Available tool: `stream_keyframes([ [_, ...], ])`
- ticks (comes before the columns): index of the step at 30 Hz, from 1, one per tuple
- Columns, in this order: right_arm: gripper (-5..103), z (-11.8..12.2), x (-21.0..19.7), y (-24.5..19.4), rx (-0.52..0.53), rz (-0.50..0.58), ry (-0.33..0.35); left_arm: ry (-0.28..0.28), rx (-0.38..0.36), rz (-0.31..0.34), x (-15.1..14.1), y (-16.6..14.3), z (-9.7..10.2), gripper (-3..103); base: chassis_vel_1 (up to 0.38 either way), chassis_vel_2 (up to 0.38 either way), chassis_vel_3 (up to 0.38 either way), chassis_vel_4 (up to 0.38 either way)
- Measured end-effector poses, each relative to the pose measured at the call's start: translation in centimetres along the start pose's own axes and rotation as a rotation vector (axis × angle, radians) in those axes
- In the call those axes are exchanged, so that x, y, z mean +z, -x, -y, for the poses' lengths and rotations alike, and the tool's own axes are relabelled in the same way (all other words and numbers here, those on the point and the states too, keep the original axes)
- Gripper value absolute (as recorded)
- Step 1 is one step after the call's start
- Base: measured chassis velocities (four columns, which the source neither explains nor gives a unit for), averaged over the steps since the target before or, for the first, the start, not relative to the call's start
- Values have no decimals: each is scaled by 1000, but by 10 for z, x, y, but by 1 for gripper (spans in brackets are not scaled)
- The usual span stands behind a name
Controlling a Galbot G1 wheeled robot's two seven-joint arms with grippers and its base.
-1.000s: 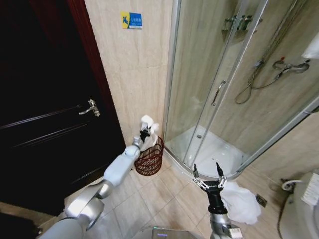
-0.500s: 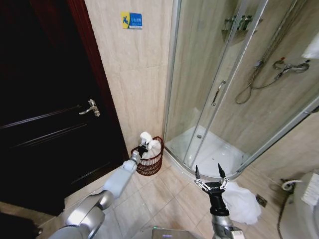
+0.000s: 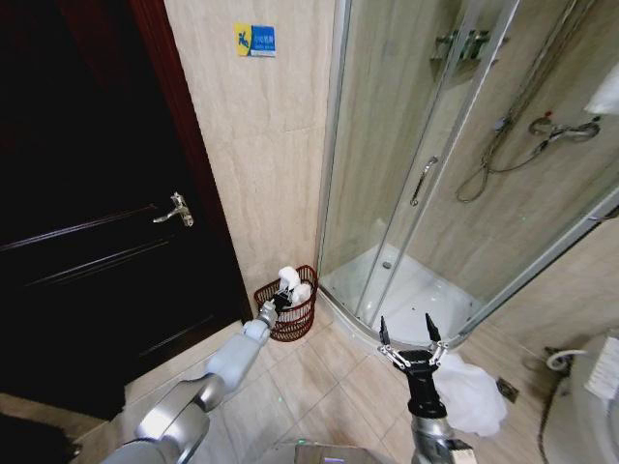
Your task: Discard the used towel into the hamper.
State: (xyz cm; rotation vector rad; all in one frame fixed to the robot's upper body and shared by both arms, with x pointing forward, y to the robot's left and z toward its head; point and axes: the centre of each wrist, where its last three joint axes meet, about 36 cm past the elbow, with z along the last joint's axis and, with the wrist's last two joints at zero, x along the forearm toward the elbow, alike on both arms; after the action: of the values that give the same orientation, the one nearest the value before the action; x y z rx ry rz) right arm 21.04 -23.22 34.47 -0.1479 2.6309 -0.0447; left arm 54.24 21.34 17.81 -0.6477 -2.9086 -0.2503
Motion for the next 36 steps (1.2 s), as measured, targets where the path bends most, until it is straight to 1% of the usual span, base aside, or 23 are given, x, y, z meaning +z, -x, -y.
stream_keyframes([
  [4,100,0,-1,1,-8,6,-2,3,4,-7,-1,3,0,6,-123,124,150,-146],
  [9,100,-2,-1,1,-31,43,4,15,15,-11,-5,8,1,6,-160,153,163,-133],
  [12,100,-1,-2,2,-43,49,7,28,27,-28,-3,7,0,6,-103,77,70,-58],
  [15,100,-1,-2,0,-56,48,14,50,60,-81,2,3,1,6,19,-2,-11,10],
  [16,100,-1,-2,0,-56,48,14,50,60,-81,2,3,1,6,57,-6,-34,31],
  [17,100,-1,-2,-1,-59,45,15,56,68,-104,4,2,1,6,57,-25,-38,31],
  [19,100,-1,-2,-3,-62,40,19,79,94,-171,9,-1,1,6,70,-37,-51,43],
  [20,100,-1,-2,-3,-62,40,19,79,94,-171,9,-1,1,6,66,-48,-51,54],
  [22,100,0,-2,-5,-60,37,22,105,119,-230,14,-6,0,6,33,-21,-22,27],
  [24,100,2,-2,-8,-56,33,26,131,142,-304,16,-9,-2,6,0,0,0,0],
  [25,100,2,-2,-8,-56,33,26,131,142,-304,16,-9,-2,6,0,0,0,0],
  [28,100,4,-1,-12,-53,23,33,146,160,-380,16,-9,-6,6,0,0,0,0],
  [29,100,4,-1,-12,-53,23,33,146,160,-380,16,-9,-6,6,0,0,0,0],
  [32,100,4,2,-14,-52,16,40,159,166,-438,14,-8,-9,6,0,0,0,0],
  [34,100,4,3,-15,-52,15,41,163,163,-450,12,-6,-10,6,0,0,0,0],
  [36,100,3,5,-15,-54,10,45,179,139,-469,7,0,-12,6,0,0,0,0],
])
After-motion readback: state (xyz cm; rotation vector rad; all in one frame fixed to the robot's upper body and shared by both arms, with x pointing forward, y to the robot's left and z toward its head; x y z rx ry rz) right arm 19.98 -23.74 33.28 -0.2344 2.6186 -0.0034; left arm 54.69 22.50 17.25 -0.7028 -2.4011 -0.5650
